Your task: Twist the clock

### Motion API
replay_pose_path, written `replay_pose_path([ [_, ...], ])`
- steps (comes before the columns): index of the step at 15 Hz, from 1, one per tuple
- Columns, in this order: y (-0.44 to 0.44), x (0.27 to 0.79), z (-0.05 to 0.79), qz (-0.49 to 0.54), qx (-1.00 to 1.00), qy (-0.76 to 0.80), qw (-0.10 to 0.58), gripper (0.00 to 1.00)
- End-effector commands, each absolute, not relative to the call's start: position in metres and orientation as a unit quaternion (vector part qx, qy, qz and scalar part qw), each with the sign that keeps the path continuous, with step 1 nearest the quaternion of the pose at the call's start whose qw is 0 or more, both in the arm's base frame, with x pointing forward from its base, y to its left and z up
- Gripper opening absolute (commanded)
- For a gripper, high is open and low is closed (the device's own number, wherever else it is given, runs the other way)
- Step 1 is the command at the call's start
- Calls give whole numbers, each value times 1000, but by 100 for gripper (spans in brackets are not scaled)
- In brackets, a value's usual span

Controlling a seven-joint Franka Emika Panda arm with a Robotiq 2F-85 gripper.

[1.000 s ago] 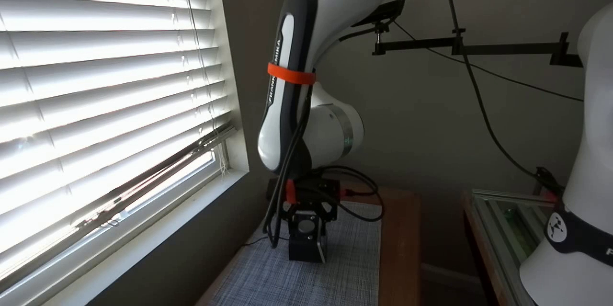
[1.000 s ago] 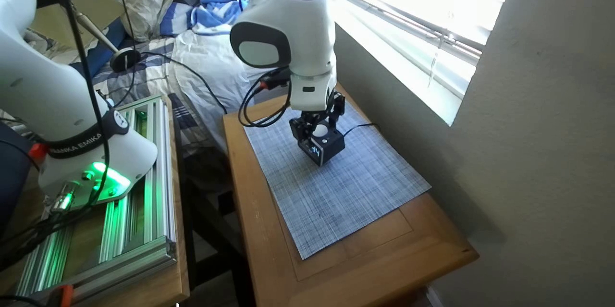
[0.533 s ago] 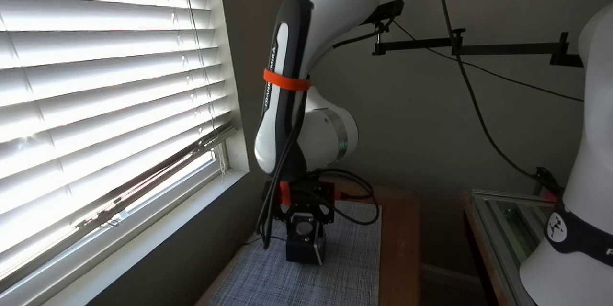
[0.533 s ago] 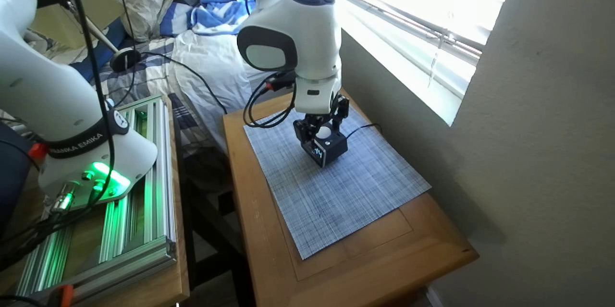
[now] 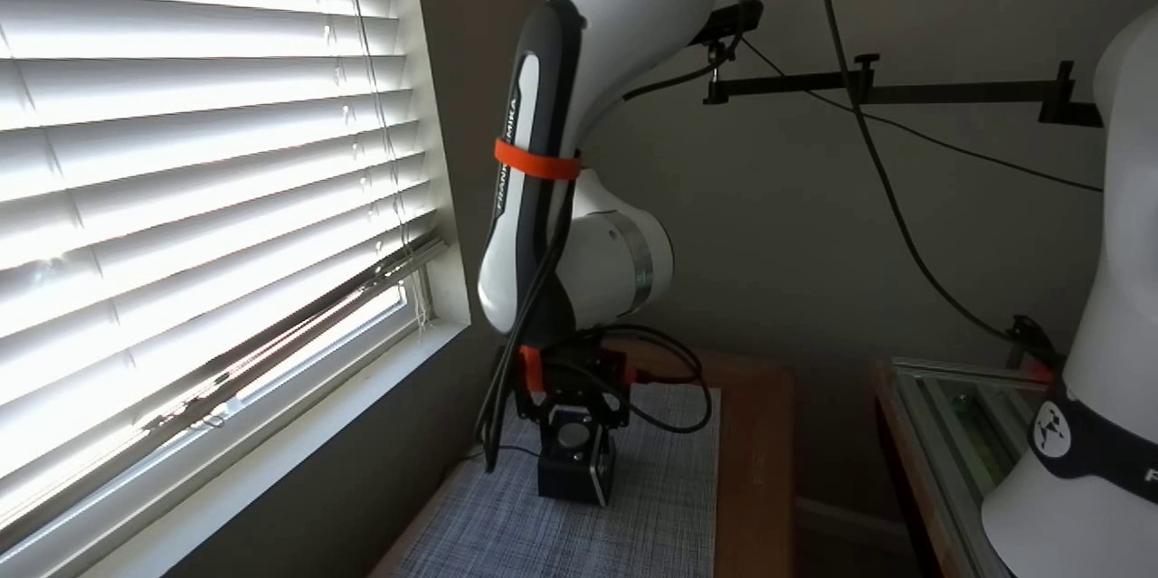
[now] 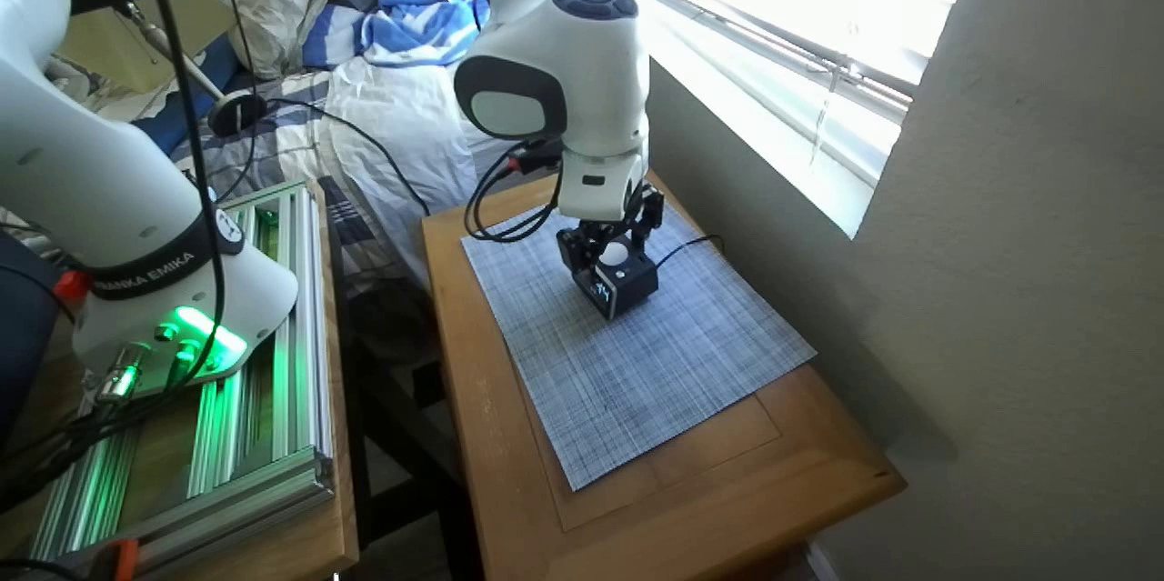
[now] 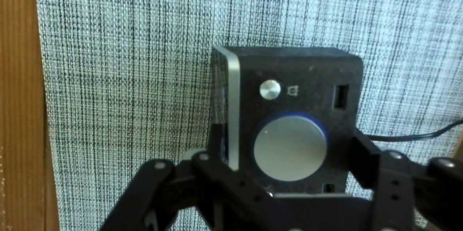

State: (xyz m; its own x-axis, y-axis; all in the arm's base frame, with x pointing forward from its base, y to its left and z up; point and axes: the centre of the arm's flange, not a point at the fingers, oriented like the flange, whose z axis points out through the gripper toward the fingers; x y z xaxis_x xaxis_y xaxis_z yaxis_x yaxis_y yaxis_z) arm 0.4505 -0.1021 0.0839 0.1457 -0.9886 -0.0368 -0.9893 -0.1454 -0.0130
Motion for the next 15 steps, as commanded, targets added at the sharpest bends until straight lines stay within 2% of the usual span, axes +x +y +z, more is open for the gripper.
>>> replay_pose_path([
  [1, -104, 453, 82, 10, -735, 678, 28, 55],
  [9, -103, 452, 82, 9, -722, 692, 28, 55],
  [10, -102, 452, 82, 9, -722, 691, 28, 64],
  [11, -102, 452, 82, 10, -723, 690, 31, 94],
  [15, -100, 450, 87, 5, -721, 692, 28, 100],
])
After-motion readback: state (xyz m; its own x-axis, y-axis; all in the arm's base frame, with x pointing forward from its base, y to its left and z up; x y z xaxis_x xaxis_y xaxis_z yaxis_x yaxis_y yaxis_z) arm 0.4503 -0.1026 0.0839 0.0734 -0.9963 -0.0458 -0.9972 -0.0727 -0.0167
